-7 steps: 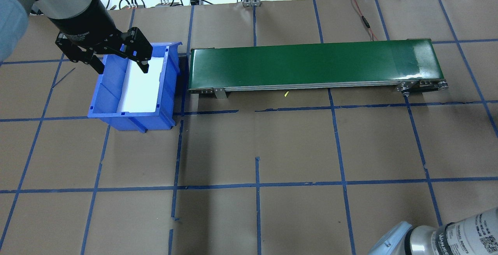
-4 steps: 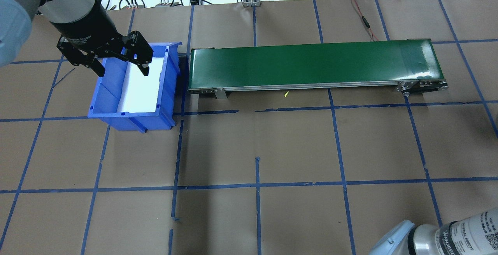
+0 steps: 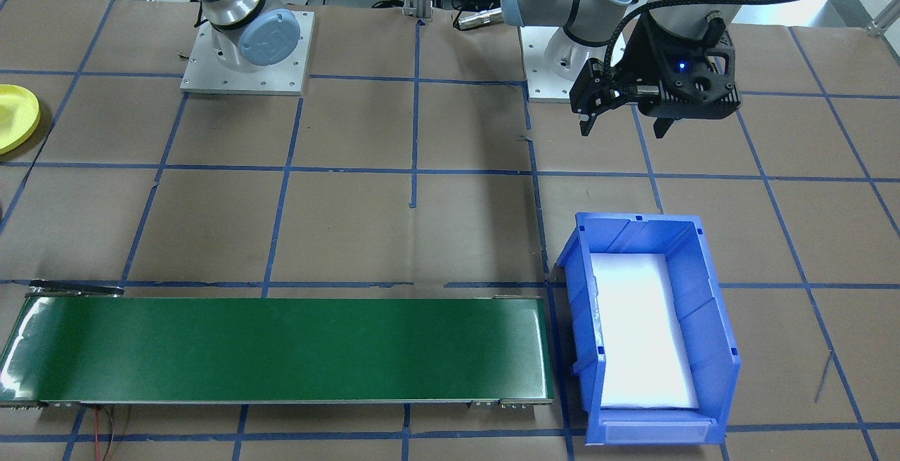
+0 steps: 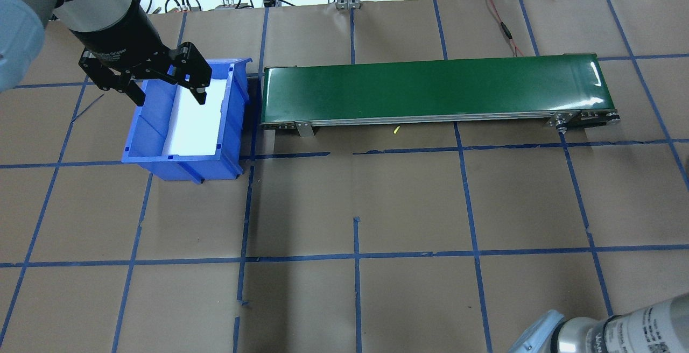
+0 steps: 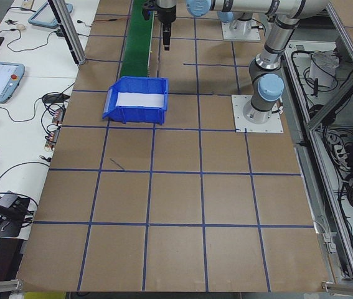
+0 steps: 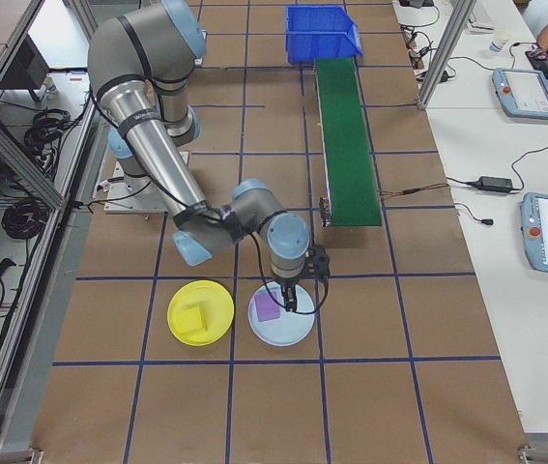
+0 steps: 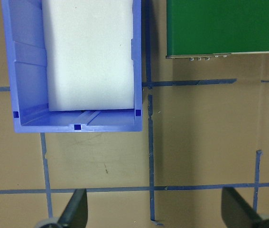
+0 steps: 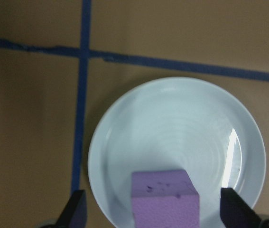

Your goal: Move block left to right into plate

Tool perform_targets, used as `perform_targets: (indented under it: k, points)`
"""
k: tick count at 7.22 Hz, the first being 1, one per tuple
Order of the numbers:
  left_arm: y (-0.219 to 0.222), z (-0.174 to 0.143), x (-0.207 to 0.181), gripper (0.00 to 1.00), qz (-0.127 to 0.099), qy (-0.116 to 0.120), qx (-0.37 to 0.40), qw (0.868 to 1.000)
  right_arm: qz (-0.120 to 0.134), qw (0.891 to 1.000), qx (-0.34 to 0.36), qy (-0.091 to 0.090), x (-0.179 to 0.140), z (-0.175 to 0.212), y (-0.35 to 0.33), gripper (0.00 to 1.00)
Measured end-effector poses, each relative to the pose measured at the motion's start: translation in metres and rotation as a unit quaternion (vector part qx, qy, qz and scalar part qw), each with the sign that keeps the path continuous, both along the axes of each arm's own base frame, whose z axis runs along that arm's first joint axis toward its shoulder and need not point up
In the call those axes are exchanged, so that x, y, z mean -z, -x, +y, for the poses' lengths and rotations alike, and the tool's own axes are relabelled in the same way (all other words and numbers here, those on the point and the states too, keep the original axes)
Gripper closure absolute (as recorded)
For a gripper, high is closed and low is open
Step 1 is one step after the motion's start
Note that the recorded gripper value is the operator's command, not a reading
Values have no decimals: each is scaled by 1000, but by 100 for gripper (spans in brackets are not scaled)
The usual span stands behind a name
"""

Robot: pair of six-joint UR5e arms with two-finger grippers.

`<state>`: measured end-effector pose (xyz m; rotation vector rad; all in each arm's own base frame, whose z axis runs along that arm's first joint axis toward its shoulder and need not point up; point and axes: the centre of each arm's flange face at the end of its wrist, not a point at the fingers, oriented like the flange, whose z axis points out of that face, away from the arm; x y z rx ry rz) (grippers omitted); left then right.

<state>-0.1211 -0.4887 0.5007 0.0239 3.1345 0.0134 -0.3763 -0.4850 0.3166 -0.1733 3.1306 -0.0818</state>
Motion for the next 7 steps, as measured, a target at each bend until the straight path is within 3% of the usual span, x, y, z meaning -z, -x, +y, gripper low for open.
perform_targets:
  k: [3,5,7]
  points:
    - [0,-1,-1,0,0,6,-1,1000,-9,996,92,2,-87,-61,-216,0]
    - [0,-1,-1,0,0,7,1,1000,-21,989,143,-18,-108,-77,-367,0]
    - [-1,-1,-1,0,0,8,1,1000,-15,987,159,-27,-123,-66,-487,0]
